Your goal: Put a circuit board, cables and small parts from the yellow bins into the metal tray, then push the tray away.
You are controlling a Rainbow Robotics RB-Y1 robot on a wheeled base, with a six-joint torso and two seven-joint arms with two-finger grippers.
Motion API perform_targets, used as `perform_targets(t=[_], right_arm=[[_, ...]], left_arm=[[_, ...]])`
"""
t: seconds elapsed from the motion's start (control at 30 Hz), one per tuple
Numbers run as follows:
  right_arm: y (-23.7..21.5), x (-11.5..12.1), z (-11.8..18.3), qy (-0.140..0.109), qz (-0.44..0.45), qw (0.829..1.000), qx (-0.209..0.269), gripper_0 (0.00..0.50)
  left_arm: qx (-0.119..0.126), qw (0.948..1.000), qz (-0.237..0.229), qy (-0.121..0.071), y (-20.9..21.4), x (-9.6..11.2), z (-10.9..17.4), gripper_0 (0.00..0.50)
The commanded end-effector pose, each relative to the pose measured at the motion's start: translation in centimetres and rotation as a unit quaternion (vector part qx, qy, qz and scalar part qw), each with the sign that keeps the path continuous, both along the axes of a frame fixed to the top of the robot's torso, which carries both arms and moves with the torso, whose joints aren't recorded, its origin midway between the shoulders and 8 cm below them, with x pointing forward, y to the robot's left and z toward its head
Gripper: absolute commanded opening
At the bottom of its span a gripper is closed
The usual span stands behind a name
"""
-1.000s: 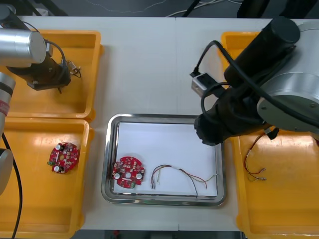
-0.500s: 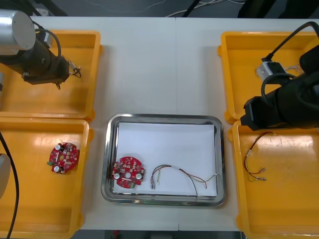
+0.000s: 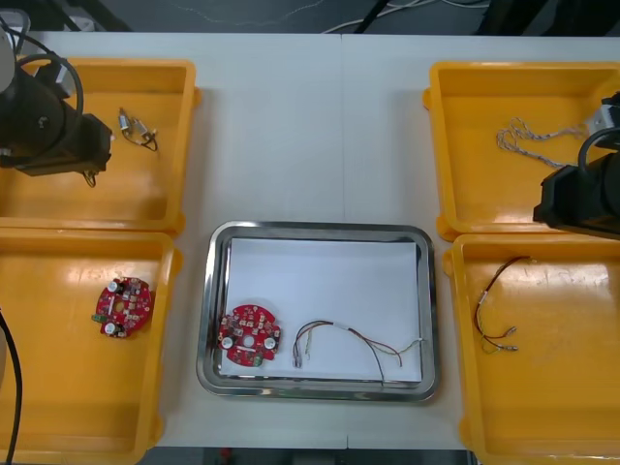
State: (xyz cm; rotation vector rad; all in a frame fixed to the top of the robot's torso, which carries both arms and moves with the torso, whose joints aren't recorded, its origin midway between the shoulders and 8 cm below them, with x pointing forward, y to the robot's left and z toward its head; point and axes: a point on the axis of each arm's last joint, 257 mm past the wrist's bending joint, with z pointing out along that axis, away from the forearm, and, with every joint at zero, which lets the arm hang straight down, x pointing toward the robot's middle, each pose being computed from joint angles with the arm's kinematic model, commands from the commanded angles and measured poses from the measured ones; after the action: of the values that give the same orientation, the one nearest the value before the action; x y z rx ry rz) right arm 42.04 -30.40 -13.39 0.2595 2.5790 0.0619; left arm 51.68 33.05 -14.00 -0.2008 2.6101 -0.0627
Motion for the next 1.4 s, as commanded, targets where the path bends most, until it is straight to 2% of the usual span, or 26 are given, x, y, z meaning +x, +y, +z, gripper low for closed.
perform_targets(t=[0.03, 0.33, 0.53, 0.7, 0.83, 0.9, 1.07, 1.23, 1.4], right_arm=[[-4.4, 0.3, 1.4, -0.008, -0.057, 0.998, -0.009, 0.428], [-6.5, 1.5, 1.8, -0.001, -0.077, 0.997, -0.016, 0.428], [-7.6, 3.0, 2.1, 0.017, -0.05, 0.998, -0.029, 0.428], [-8.3, 4.3, 2.6, 0.025, -0.023, 0.998, -0.048, 0.43], [-8.4, 5.4, 2.8, 0.038, -0.004, 0.997, -0.061, 0.43], [-8.4, 6.2, 3.1, 0.036, 0.004, 0.997, -0.062, 0.429], [-8.1, 8.4, 3.0, 0.04, 0.029, 0.996, -0.07, 0.428], [-7.7, 10.5, 2.9, 0.034, 0.036, 0.996, -0.079, 0.431], [-6.8, 12.8, 3.1, 0.022, 0.047, 0.996, -0.077, 0.429]], left_arm=[[0.045, 0.9983, -0.037, -0.009, 2.6, -2.5, 1.7, 0.0], [0.05, 0.9962, -0.054, -0.047, 2.2, -4.5, 2.6, 0.0], [0.033, 0.9959, -0.068, -0.049, 1.6, -6.7, 1.6, 0.0], [0.043, 0.9949, -0.077, -0.049, 1.0, -8.4, 0.8, 0.0], [0.047, 0.994, -0.09, -0.041, -0.2, -9.7, -0.3, 0.0], [0.045, 0.9942, -0.091, -0.034, -0.7, -10.4, -1.1, 0.0], [0.029, 0.9954, -0.09, -0.013, -4.0, -12.6, -3.2, 0.0], [0.011, 0.9965, -0.082, 0.007, -6.9, -13.7, -4.6, 0.0], [-0.003, 0.9971, -0.076, -0.001, -9.8, -13.2, -5.6, 0.0]])
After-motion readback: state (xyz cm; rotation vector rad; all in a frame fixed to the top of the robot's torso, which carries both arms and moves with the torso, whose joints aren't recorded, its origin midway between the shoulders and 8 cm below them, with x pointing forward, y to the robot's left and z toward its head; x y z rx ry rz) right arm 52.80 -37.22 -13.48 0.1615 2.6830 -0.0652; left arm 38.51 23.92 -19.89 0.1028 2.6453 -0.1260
